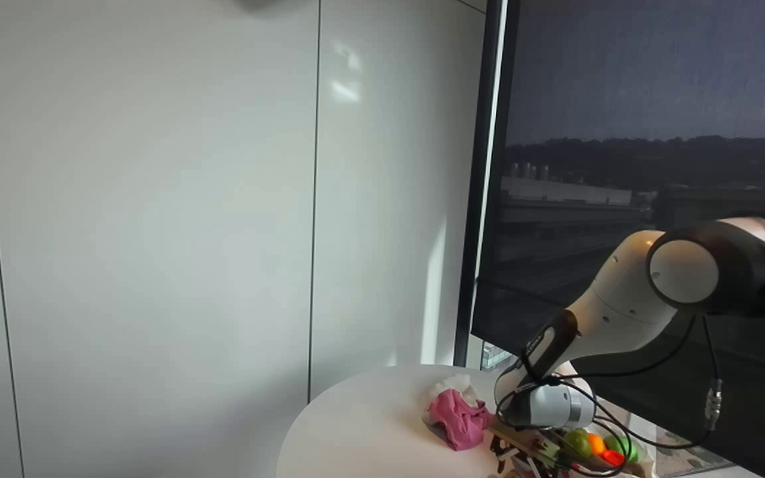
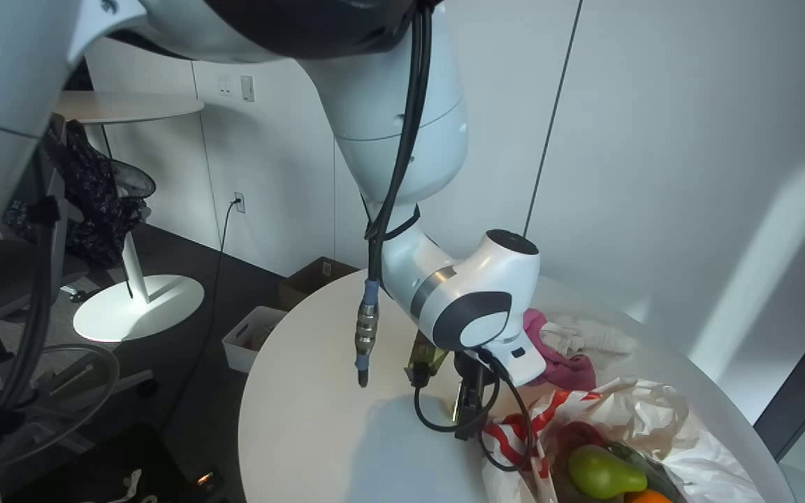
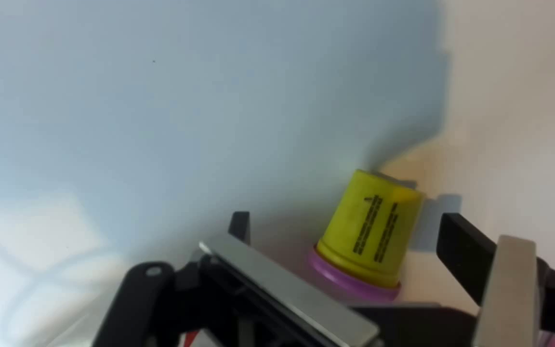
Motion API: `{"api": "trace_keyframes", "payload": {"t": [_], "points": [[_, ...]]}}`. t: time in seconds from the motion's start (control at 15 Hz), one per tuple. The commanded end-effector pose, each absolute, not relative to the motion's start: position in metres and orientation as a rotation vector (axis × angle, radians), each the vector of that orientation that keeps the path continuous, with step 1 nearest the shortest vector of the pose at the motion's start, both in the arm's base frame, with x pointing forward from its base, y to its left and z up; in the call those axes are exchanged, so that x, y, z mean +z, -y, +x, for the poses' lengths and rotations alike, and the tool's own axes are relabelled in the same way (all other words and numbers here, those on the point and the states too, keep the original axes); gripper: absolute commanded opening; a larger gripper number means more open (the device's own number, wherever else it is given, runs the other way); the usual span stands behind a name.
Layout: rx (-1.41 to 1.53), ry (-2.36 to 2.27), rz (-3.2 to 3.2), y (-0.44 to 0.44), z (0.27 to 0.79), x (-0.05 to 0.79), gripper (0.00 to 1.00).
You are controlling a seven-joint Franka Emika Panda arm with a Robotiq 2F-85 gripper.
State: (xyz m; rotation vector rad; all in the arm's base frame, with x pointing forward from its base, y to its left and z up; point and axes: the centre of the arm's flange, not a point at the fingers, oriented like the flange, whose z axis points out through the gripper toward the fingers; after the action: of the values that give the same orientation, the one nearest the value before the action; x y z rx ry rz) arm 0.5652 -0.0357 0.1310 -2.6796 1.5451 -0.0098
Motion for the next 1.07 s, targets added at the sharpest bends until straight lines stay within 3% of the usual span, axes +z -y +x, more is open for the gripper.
{"api": "trace_keyframes", "payload": {"t": [0.0, 0.2, 0.27, 0.33, 0.73, 1.0], "points": [[-0.048, -1.641, -2.618, 0.038, 0.579, 0.111, 1.0], [-0.111, -1.631, -2.634, 0.037, 0.583, 0.1, 1.0], [-0.128, -1.633, -2.634, 0.038, 0.584, 0.098, 0.93], [-0.135, -1.632, -2.633, 0.039, 0.585, 0.096, 0.74], [-0.12, -1.631, -2.628, 0.037, 0.585, 0.1, 0.28], [-0.147, -1.597, -2.632, 0.031, 0.588, 0.125, 0.26]]}}
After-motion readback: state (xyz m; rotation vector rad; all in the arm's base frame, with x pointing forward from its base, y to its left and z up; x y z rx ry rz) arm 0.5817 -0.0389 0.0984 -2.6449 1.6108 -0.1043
